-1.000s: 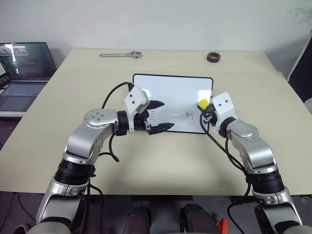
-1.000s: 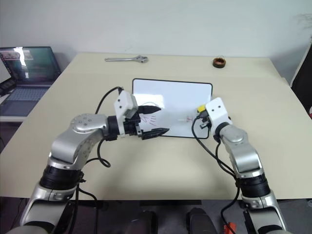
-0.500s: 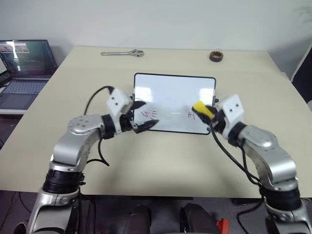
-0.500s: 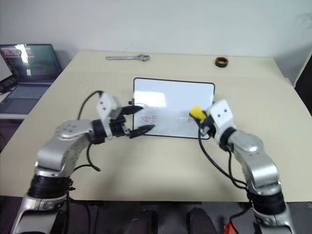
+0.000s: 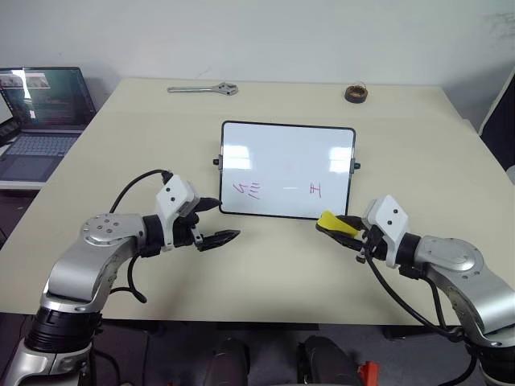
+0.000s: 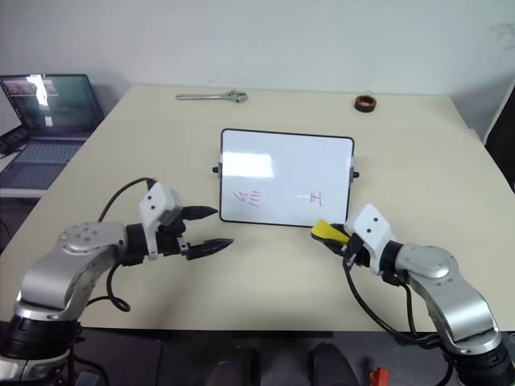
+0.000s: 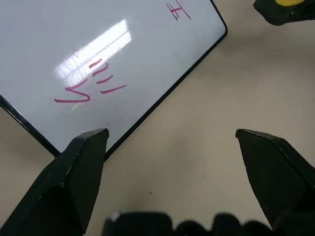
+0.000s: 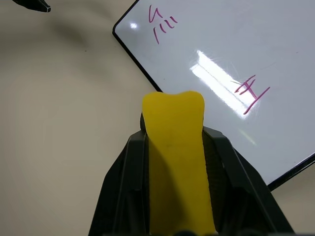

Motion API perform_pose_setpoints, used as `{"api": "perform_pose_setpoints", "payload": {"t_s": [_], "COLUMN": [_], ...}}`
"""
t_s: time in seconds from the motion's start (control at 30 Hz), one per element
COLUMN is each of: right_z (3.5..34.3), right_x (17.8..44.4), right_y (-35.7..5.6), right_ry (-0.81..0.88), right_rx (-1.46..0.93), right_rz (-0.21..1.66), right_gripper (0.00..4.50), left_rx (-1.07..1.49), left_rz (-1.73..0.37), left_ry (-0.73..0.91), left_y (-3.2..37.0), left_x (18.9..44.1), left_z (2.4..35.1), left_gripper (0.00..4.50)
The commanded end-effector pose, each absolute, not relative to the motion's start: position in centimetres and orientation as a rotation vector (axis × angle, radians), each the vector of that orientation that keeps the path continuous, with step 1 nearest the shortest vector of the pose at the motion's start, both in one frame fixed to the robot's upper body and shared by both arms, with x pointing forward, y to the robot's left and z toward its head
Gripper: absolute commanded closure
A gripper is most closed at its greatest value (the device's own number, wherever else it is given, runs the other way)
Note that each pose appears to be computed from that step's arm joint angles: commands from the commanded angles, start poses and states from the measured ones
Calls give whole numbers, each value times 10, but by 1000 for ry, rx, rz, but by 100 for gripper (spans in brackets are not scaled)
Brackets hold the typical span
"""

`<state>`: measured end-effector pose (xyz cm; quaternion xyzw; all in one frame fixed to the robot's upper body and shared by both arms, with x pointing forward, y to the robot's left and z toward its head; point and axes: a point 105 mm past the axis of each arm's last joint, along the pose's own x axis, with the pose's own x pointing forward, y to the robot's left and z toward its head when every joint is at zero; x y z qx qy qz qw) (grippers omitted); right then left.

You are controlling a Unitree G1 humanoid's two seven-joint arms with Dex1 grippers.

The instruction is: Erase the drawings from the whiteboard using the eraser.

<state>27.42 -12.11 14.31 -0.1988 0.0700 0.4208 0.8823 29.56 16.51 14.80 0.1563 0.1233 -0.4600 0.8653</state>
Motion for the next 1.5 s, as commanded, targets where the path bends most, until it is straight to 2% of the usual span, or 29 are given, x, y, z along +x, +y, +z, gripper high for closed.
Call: {"api": "perform_pose_setpoints", "payload": {"t_s": [0.03,0.23,0.33,0.4,0.47,0.6,0.7,0.8,0.93,1.0,1.1,1.2,1.33,1.5], "right_z": [150,161,181,183,181,160,134,109,90,95,129,143,132,102], "right_x": [272,279,322,344,358,379,377,364,348,351,376,387,386,365], "right_y": [-119,-117,-102,-94,-91,-96,-107,-118,-123,-124,-131,-139,-141,-138], "right_ry": [104,44,-120,-170,-196,-133,-35,82,177,163,33,-12,43,165], "right_rx": [-456,-463,-477,-517,-546,-587,-645,-640,-678,-708,-680,-669,-692,-760], "right_rz": [883,862,701,625,578,534,565,621,700,682,489,390,409,552], "right_gripper": [340,340,340,340,340,340,340,340,340,340,340,340,340,340], "left_rx": [367,369,372,374,376,382,386,388,388,389,391,391,388,385], "left_rz": [-1035,-1052,-1062,-1070,-1079,-1080,-1069,-1063,-1062,-1063,-1065,-1068,-1073,-1072], "left_ry": [234,221,220,218,214,213,214,216,212,210,206,205,206,205], "left_y": [150,143,142,140,139,140,143,145,145,144,143,142,141,140], "left_x": [287,287,288,289,289,290,290,290,290,291,292,292,290,290], "left_z": [154,156,153,152,151,151,150,149,148,148,148,148,148,148], "left_gripper": [0,0,0,0,0,0,0,0,0,0,0,0,0,0]}}
